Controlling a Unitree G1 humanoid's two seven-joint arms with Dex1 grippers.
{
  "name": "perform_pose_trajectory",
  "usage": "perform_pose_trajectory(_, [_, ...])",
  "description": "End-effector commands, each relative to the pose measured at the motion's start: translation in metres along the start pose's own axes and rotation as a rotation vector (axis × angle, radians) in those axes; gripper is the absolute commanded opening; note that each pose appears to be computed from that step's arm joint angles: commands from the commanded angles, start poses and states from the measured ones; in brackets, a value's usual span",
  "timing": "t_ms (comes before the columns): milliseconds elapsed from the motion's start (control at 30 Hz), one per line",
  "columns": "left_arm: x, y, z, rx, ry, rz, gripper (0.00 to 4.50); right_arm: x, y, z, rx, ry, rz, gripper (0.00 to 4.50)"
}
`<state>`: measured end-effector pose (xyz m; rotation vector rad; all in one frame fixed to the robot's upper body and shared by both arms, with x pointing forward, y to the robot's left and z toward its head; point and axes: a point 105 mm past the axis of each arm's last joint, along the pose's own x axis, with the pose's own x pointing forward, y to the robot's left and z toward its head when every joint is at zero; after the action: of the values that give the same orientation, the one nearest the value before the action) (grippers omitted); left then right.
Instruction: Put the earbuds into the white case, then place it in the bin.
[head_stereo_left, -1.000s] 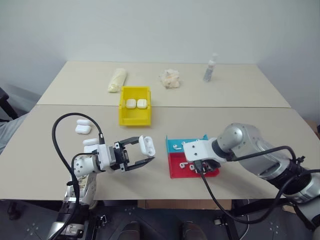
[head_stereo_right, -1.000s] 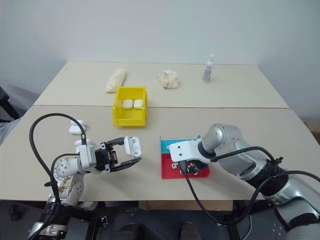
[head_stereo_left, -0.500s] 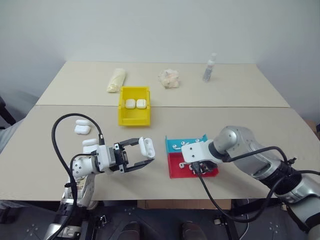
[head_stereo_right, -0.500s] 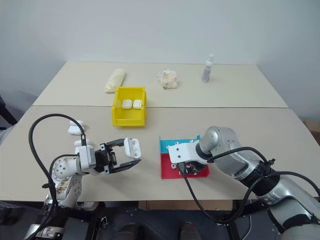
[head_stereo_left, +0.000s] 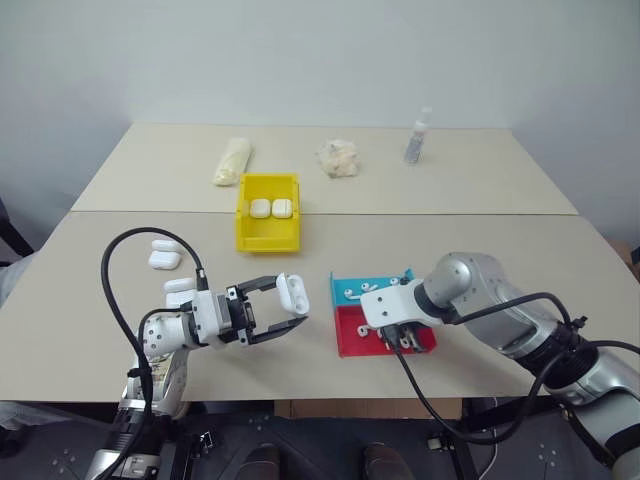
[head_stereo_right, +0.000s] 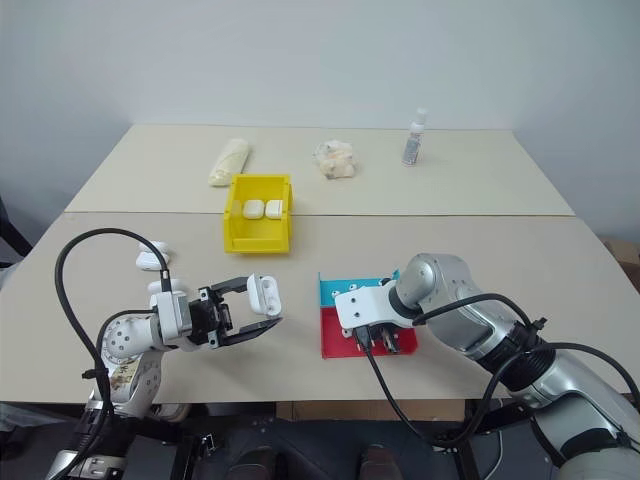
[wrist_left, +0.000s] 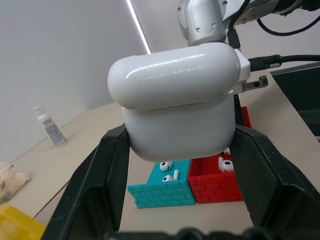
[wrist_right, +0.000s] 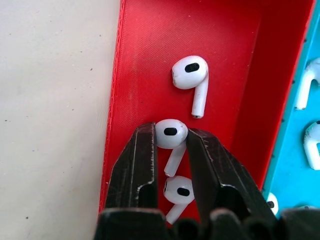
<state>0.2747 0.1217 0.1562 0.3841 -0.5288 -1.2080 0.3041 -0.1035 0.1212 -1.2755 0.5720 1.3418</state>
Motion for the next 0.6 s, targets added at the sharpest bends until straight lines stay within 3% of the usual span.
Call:
perform_pose_trajectory(33, [0.001, 0.0, 0.007, 0.033, -0.01, -0.014, 2.73, -0.001, -0.001, -0.005, 0.001, 0.018, -0.015, 1.01])
perform_pose_trajectory(367, [0.003, 0.002, 0.009, 0.037, -0.02, -0.01, 2.73, -0.008, -0.006, 0.004, 0.004, -0.021, -0.057, 0.67])
perform_pose_trajectory(500, [0.011, 0.004, 0.023, 0.026, -0.082, -0.007, 2.73, -0.044, -0.018, 0.026, 0.046, -0.154, -0.159, 0.67])
perform_pose_trajectory(600, [0.019, 0.001, 0.037, 0.021, -0.14, -0.05, 2.73, -0.088, -0.033, 0.033, 0.128, -0.288, -0.332, 0.67])
